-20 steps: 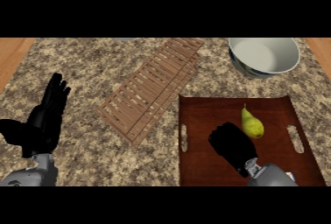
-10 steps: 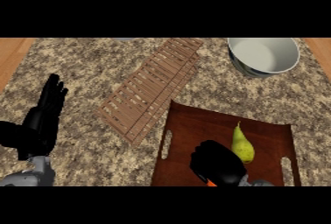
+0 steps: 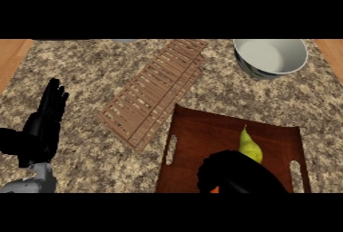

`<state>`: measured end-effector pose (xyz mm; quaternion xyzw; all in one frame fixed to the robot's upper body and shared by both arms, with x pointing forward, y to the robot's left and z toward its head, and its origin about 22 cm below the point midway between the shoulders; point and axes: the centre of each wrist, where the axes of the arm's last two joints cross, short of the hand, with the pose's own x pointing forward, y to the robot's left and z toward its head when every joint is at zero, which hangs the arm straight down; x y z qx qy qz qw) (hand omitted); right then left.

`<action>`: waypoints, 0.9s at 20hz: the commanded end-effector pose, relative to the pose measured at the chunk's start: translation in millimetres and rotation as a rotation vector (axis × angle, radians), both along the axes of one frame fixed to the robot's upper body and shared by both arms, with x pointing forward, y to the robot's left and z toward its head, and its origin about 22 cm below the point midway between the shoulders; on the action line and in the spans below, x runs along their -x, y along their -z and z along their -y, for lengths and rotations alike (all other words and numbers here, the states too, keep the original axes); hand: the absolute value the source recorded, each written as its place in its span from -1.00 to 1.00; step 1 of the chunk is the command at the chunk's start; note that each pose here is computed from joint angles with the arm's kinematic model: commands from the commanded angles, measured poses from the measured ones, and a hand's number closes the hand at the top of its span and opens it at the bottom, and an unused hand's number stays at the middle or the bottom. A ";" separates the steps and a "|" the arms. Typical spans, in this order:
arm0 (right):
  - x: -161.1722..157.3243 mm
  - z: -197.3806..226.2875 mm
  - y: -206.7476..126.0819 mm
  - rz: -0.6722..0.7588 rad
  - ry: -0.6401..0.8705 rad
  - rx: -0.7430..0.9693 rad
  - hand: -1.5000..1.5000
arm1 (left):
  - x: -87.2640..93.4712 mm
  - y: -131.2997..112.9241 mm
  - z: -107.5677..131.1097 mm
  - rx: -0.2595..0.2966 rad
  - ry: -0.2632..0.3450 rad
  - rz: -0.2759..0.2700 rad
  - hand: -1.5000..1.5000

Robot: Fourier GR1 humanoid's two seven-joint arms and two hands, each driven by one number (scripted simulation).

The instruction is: Pick the squash from the tray and place it in the tiered shelf

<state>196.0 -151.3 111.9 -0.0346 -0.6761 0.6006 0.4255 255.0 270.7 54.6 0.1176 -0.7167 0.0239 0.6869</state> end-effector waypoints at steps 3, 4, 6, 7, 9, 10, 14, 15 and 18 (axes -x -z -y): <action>10.6 21.3 -61.5 0.048 0.181 -0.193 1.00 | -3.9 -3.8 -3.7 -0.009 -0.006 0.016 0.00; 11.3 19.3 -68.3 0.052 0.211 -0.218 1.00 | -6.7 -9.6 -3.5 0.007 0.015 -0.011 0.00; -0.3 29.8 -91.7 0.102 0.241 -0.227 1.00 | 3.8 6.4 0.8 -0.006 0.016 -0.010 0.00; -13.6 32.1 -96.1 0.109 0.263 -0.217 1.00 | -4.7 2.4 2.9 0.002 0.036 -0.007 0.00; -15.0 17.3 -114.2 0.116 0.278 -0.203 1.00 | -2.3 1.5 2.4 -0.014 0.029 0.007 0.00; -35.7 39.7 -111.2 0.102 0.280 -0.231 1.00 | -5.9 -1.1 4.7 -0.003 0.033 -0.003 0.00; -51.1 12.2 -142.9 0.108 0.328 -0.268 1.00 | -8.5 -0.1 12.6 -0.007 0.034 -0.010 0.00; -61.1 7.4 -131.9 0.099 0.321 -0.250 1.00 | -1.4 -7.6 1.0 -0.006 0.025 -0.004 0.00; -92.4 11.4 -131.8 0.099 0.354 -0.276 1.00 | -0.6 -4.9 2.3 -0.003 0.032 0.000 0.00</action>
